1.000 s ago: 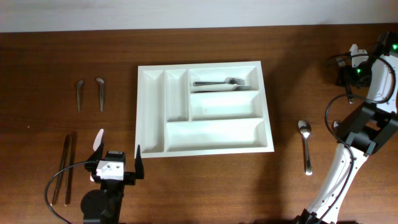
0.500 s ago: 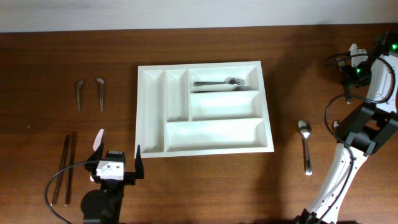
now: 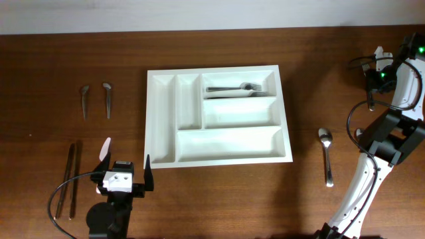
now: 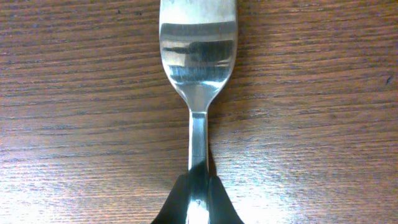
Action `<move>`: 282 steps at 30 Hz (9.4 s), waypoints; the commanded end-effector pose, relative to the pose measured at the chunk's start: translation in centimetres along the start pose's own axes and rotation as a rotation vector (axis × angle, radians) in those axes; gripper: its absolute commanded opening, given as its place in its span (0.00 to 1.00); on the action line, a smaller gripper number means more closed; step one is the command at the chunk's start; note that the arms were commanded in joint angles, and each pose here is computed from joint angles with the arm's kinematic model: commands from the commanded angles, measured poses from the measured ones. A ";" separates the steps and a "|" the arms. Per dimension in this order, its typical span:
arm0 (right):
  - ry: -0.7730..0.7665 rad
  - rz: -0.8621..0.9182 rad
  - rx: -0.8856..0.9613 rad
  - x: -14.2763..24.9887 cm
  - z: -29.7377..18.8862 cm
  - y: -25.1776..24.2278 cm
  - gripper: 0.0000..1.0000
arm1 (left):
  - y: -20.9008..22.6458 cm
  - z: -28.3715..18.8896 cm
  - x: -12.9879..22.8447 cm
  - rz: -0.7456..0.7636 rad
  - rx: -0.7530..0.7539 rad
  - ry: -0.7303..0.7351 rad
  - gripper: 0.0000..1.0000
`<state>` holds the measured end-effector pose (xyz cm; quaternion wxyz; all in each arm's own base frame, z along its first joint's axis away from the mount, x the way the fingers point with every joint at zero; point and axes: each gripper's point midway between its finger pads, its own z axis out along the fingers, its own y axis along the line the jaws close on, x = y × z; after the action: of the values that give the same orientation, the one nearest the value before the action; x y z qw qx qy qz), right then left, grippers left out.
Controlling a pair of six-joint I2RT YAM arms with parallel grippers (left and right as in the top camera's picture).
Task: Pack container
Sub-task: 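Lower the right gripper onto the rightmost fork handle and close, then lift the fork with the right gripper and carry it over the tray, then lower the fork into the top compartment and open the right gripper, then move the right gripper back over the silver spoons right of the tray, then align the right gripper above the left silver spoon's handle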
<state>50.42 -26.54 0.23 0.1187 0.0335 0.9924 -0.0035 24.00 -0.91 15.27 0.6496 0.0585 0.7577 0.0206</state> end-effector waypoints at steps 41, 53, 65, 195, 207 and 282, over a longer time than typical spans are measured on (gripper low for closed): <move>-0.096 0.274 -0.367 -6.2 -14.9 27.7 0.04 | 0.0 0.0 0.1 0.015 -0.001 -0.004 0.99; 0.085 0.808 -0.433 -4.8 -15.5 38.4 0.04 | 0.0 0.0 0.1 0.015 -0.001 -0.005 0.99; 0.091 1.337 -0.256 -2.5 -14.1 44.3 0.04 | 0.0 0.0 0.1 0.015 -0.001 -0.004 0.99; 0.502 -0.022 -0.015 23.3 -8.3 18.0 0.99 | 0.0 0.0 0.1 0.015 -0.001 -0.004 0.99; 0.370 -0.024 0.012 21.1 -5.9 17.5 1.00 | 0.0 0.0 0.1 0.015 -0.001 -0.004 0.99; 0.046 0.070 0.092 19.9 -12.1 15.2 0.99 | 0.0 0.0 0.1 0.015 -0.001 -0.005 0.99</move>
<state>29.82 -10.55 6.80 0.0782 0.0766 0.9930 -0.0434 24.00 -0.91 15.27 0.6496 0.0585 0.7577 0.0206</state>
